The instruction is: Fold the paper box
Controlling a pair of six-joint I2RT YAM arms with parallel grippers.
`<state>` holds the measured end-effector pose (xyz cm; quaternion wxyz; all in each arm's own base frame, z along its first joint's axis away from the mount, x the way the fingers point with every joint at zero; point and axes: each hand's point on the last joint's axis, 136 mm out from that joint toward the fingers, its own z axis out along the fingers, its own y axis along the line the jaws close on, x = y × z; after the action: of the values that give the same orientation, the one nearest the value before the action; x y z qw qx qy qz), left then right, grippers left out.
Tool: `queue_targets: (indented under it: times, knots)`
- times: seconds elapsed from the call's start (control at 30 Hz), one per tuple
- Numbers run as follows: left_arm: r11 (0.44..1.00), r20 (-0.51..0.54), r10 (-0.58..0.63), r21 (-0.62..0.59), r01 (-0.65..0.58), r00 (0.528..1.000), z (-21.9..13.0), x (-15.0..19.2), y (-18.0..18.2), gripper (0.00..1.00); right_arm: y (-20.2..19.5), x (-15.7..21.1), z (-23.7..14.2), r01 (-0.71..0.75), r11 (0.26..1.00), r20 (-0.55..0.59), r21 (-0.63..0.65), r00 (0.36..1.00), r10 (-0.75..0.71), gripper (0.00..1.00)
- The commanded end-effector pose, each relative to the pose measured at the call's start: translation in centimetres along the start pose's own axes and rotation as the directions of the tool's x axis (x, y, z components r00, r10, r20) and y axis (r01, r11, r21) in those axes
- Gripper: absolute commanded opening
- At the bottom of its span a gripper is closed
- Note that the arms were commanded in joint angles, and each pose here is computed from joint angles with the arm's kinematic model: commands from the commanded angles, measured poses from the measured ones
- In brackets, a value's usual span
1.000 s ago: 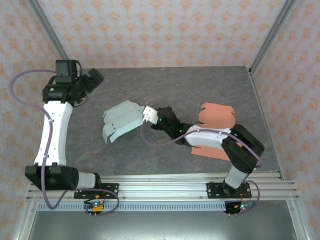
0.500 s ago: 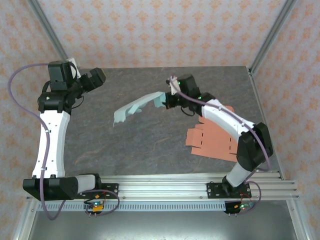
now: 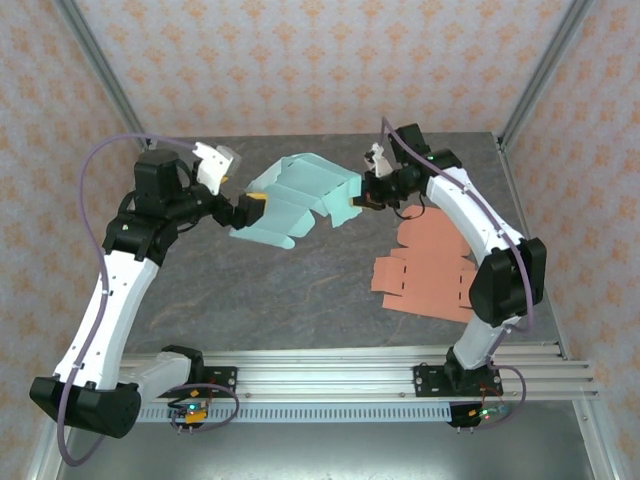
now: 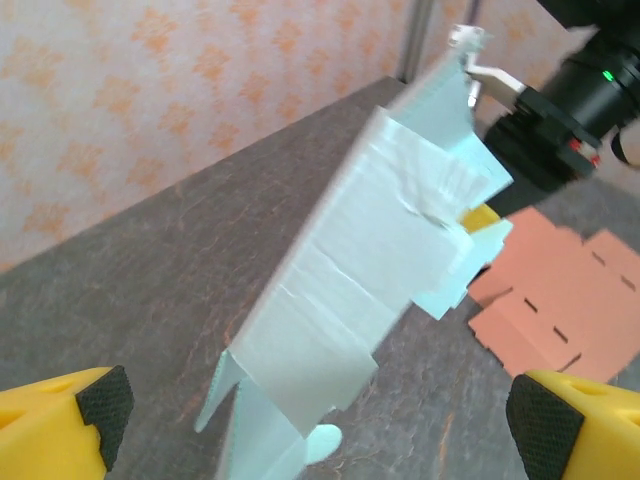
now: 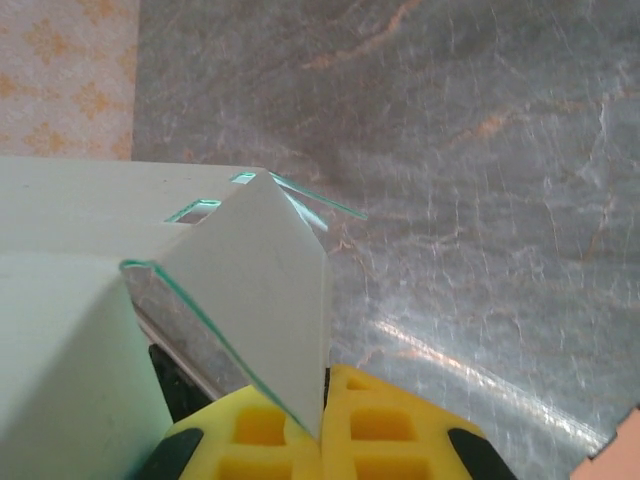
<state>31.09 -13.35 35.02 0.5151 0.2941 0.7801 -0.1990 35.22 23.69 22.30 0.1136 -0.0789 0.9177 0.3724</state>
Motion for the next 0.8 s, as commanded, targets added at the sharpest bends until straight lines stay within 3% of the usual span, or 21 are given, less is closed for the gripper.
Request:
queue_targets:
  times: [0.0, 0.17, 0.3, 0.43, 0.53, 0.77]
  knots:
    - [0.984, -0.012, 0.163, 0.068, -0.162, 0.987, 0.5, 0.9, -1.5, 1.0, 0.6, 1.6, -1.0, -0.009, 0.999, -0.046, -0.037, 0.999, 0.007, 0.05]
    - [0.96, -0.068, 0.28, 0.015, -0.28, 0.958, 2.5, 2.0, -1.1, 1.0, 0.2, 2.2, -0.7, 0.006, 1.0, -0.067, -0.03, 0.998, -0.008, 0.05]
    - [0.948, -0.136, 0.242, -0.177, -0.264, 0.961, 3.6, 1.3, 3.1, 1.0, -0.3, 2.6, -0.7, 0.057, 0.998, -0.074, -0.013, 0.996, -0.058, 0.04]
    - [0.921, -0.146, 0.247, -0.273, -0.279, 0.958, 3.8, 0.5, 5.1, 1.0, -1.4, 3.7, -0.9, 0.142, 0.989, -0.1, 0.032, 0.985, -0.138, 0.04]
    - [0.917, -0.138, 0.268, -0.267, -0.296, 0.953, 4.3, 0.1, 5.3, 1.0, -1.7, 4.5, -1.4, 0.24, 0.969, -0.118, 0.056, 0.966, -0.232, 0.03]
    - [0.956, -0.105, 0.259, -0.115, -0.271, 0.96, 7.2, 0.3, 3.8, 1.0, -1.7, 6.9, -2.4, 0.417, 0.908, -0.155, 0.046, 0.901, -0.406, 0.03]
